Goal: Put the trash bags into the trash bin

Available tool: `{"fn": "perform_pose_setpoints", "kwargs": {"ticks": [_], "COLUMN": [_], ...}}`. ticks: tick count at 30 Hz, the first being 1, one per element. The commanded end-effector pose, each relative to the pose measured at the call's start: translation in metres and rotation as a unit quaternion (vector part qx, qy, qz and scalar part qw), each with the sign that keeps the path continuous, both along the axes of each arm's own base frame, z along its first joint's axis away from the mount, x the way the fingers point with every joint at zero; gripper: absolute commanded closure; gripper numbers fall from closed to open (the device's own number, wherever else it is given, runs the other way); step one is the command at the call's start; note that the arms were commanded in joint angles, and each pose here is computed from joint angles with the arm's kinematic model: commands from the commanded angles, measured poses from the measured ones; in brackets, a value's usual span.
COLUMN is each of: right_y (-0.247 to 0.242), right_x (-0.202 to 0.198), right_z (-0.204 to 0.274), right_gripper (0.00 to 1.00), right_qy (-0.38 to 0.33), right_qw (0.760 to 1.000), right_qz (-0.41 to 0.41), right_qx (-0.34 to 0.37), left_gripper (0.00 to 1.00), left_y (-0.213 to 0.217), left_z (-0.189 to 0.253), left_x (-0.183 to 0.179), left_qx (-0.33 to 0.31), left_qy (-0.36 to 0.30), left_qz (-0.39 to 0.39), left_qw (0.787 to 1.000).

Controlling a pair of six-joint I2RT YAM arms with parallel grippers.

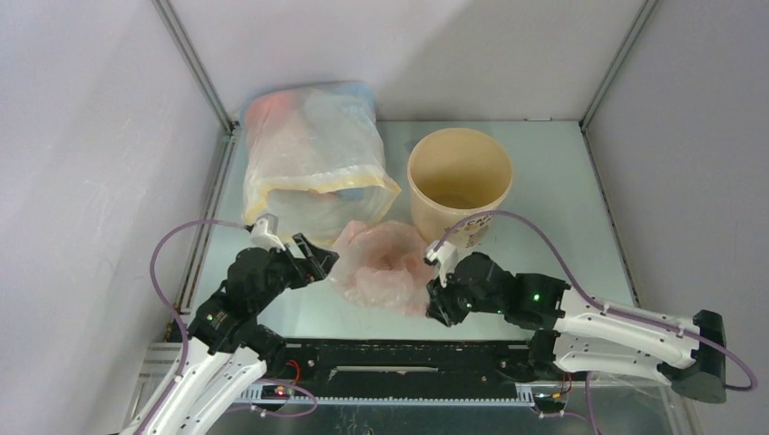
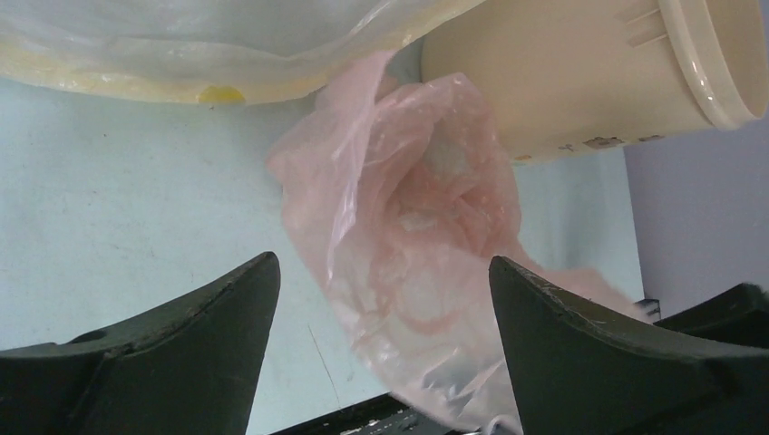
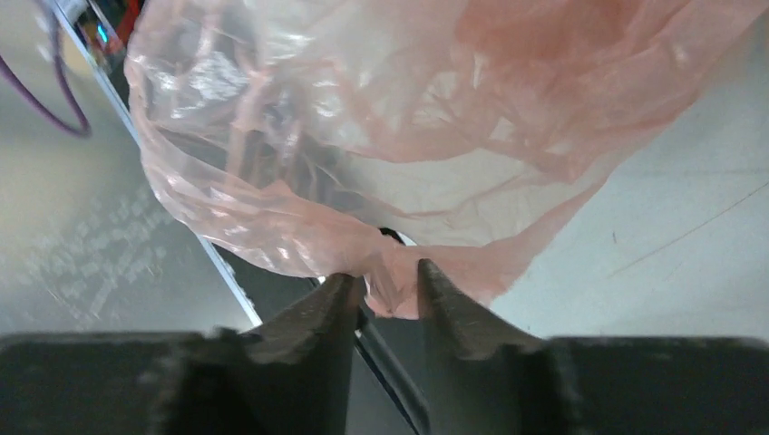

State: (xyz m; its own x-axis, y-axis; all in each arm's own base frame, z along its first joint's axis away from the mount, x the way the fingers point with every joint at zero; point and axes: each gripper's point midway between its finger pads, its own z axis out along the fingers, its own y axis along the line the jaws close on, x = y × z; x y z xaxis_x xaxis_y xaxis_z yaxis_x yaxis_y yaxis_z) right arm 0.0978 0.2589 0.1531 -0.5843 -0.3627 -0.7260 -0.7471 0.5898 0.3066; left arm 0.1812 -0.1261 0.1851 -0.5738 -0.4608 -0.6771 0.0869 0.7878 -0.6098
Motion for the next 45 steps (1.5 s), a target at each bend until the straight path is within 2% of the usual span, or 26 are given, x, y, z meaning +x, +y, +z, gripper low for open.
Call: {"fn": "perform_pose_setpoints", "kwargs": {"ticks": [1, 3, 4, 8, 12, 18, 21, 25, 31, 35, 38, 42, 45], "right_y": [-0.011, -0.02, -0.024, -0.03, -0.035, -0.042, -0.04, -0.027, -0.019, -0.015, -0.01, -0.004, 0.0], "right_x": [-0.028, -0.016, -0.013, -0.004, 0.006, 0.024, 0.028, 0.029, 0.037, 0.04, 0.039, 0.037, 0.036], "right_z": [-0.027, -0.032, -0.032, -0.015, 0.007, 0.006, -0.01, -0.03, -0.052, -0.068, -0.078, -0.086, -0.089], "right_gripper": [0.55, 0.38, 0.33, 0.2, 0.13, 0.15, 0.21, 0.27, 0.26, 0.29, 0.35, 0.38, 0.45], "right_qy": [0.035, 0.02, 0.018, 0.002, -0.007, 0.011, 0.02, 0.027, 0.024, 0.028, 0.039, 0.05, 0.055], "right_qw": [0.997, 0.996, 0.995, 0.996, 0.993, 0.975, 0.969, 0.969, 0.964, 0.961, 0.959, 0.96, 0.961], "right_qz": [0.033, -0.02, -0.038, -0.074, -0.117, -0.22, -0.245, -0.244, -0.264, -0.277, -0.281, -0.276, -0.269], "right_qx": [-0.062, -0.085, -0.09, -0.059, -0.008, 0.015, 0.008, 0.008, 0.004, 0.001, 0.0, 0.001, 0.0], "left_gripper": [0.07, 0.07, 0.07, 0.07, 0.08, 0.09, 0.13, 0.19, 0.23, 0.34, 0.39, 0.42, 0.46], "left_y": [-0.004, -0.006, -0.007, -0.012, -0.018, -0.033, -0.037, -0.047, -0.056, -0.047, -0.038, -0.04, -0.043], "left_z": [0.003, 0.003, 0.003, -0.003, -0.011, -0.015, -0.02, -0.025, -0.027, -0.029, -0.029, -0.026, -0.024], "left_x": [0.012, 0.015, 0.017, 0.023, 0.028, 0.032, 0.035, 0.036, 0.031, 0.036, 0.043, 0.049, 0.054], "left_qx": [0.008, 0.008, 0.008, 0.018, 0.028, 0.022, 0.024, 0.021, 0.027, 0.06, 0.087, 0.093, 0.097], "left_qy": [-0.021, -0.022, -0.024, -0.02, -0.015, -0.018, -0.009, -0.001, 0.002, -0.002, -0.002, -0.008, -0.009], "left_qz": [-0.002, -0.003, -0.004, -0.014, -0.026, -0.061, -0.069, -0.092, -0.129, -0.109, -0.087, -0.085, -0.087], "left_qw": [1.0, 1.0, 1.0, 1.0, 0.999, 0.998, 0.997, 0.995, 0.991, 0.992, 0.992, 0.992, 0.991]}}
